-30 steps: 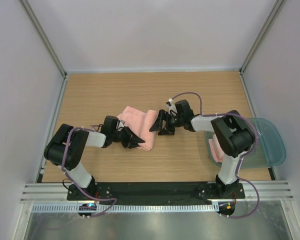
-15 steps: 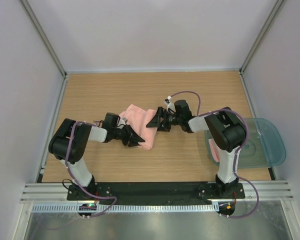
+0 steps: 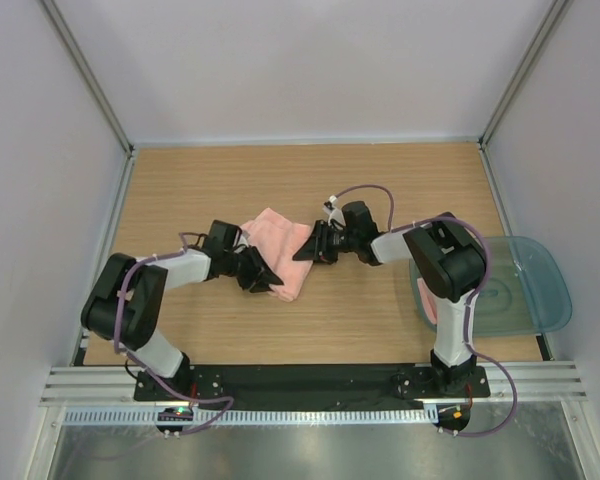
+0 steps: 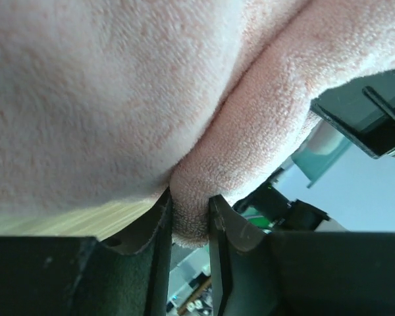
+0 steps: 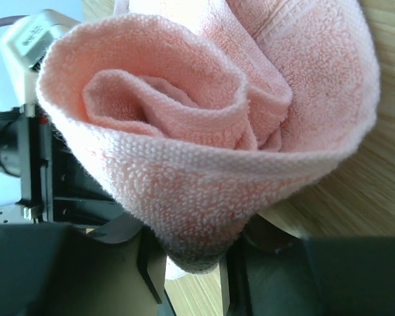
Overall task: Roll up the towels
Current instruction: Roll the towel
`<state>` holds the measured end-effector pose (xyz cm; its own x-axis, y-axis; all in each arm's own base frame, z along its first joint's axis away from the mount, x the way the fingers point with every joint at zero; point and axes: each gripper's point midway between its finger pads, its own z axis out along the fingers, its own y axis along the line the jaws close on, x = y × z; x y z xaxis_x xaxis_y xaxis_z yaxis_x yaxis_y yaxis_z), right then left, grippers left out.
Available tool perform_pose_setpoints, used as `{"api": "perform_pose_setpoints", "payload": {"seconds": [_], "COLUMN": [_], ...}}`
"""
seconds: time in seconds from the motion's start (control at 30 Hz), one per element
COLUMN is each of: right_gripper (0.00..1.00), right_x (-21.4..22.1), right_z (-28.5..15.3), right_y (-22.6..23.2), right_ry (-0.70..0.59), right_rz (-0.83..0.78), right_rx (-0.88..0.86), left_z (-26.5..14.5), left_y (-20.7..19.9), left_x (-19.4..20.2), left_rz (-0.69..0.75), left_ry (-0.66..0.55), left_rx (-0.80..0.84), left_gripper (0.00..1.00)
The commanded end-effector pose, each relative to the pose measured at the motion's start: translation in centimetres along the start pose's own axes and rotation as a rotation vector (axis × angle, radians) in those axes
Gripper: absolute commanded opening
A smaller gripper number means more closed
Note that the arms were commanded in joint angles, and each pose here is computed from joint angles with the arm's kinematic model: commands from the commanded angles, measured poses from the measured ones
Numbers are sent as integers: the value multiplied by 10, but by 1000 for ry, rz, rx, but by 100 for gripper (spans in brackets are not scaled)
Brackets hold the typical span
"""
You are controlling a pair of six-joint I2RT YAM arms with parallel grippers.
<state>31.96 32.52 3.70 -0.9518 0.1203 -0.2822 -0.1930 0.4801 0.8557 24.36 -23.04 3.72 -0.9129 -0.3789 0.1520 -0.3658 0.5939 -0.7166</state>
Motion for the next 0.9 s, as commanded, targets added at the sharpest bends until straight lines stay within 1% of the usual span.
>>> {"api": "perform_pose_setpoints", "payload": {"seconds": [0.0, 0.03, 0.07, 0.1, 0.13, 0.17, 0.2, 0.23, 0.27, 0.3, 0.37, 0.4, 0.47, 0.5, 0.53, 0.6, 0.63, 0.67, 0.73, 0.77, 0.87], "right_gripper": [24, 24, 23, 23, 23, 23, 23, 23, 23, 23, 23, 23, 23, 23, 23, 23, 23, 23, 23, 23, 23], "right_x": [0, 0, 3, 4, 5, 8, 8, 9, 11, 11, 15, 16, 18, 20, 20, 23, 24, 27, 26, 28, 27], "right_z": [-3, -3, -4, -4, -4, -5, -5, -5, -6, -6, -6, -6, -6, -6, -7, -7, -7, -8, -8, -9, -12], "right_y": [-10, -12, -15, -15, -16, -18, -18, -18, -19, -18, -18, -18, -16, -16, -16, -16, -14, -14, -9, -8, -5], "right_ry": [16, 20, 39, 45, 50, 66, 71, 78, 87, 88, 103, 107, 118, 126, 129, 148, 156, 170, 174, 179, 181], "right_rz": [3, 9, 27, 34, 42, 59, 62, 67, 75, 74, 78, 79, 80, 84, 84, 92, 85, 89, 75, 71, 68], "right_rx": [93, 110, 136, 144, 153, 170, 176, 179, 191, 191, 200, 204, 210, 214, 216, 227, 226, 233, 226, 227, 224], "left_z": [-15, -19, -24, -26, -31, -39, -43, -47, -56, -59, -65, -72, -71, -74, -69, -64, -61, -54, -45, -34, -23], "left_y": [42, 43, 32, 27, 29, 20, 9, 6, 1, -8, -17, -27, -35, -47, -50, -60, -66, -70, -80, -78, -87], "left_x": [-3, -7, -4, -3, 0, -11, -4, -3, -10, -3, 0, -4, 8, 8, 19, 30, 30, 45, 53, 61, 65], "left_rz": [63, 90, 164, 206, 236, 289, 368, 396, 430, 486, 544, 583, 668, 704, 773, 850, 888, 961, 1024, 1076, 1120], "left_ry": [-104, -145, -167, -191, -206, -289, -319, -342, -416, -436, -479, -536, -554, -599, -588, -602, -634, -620, -632, -612, -633], "left_rx": [-257, -296, -292, -305, -349, -382, -391, -410, -455, -450, -471, -482, -504, -506, -513, -515, -533, -527, -520, -531, -540], "left_gripper": [26, 28, 29, 29, 31, 32, 33, 34, 35, 36, 37, 37, 38, 39, 40, 41, 44, 46, 50, 52, 57]}}
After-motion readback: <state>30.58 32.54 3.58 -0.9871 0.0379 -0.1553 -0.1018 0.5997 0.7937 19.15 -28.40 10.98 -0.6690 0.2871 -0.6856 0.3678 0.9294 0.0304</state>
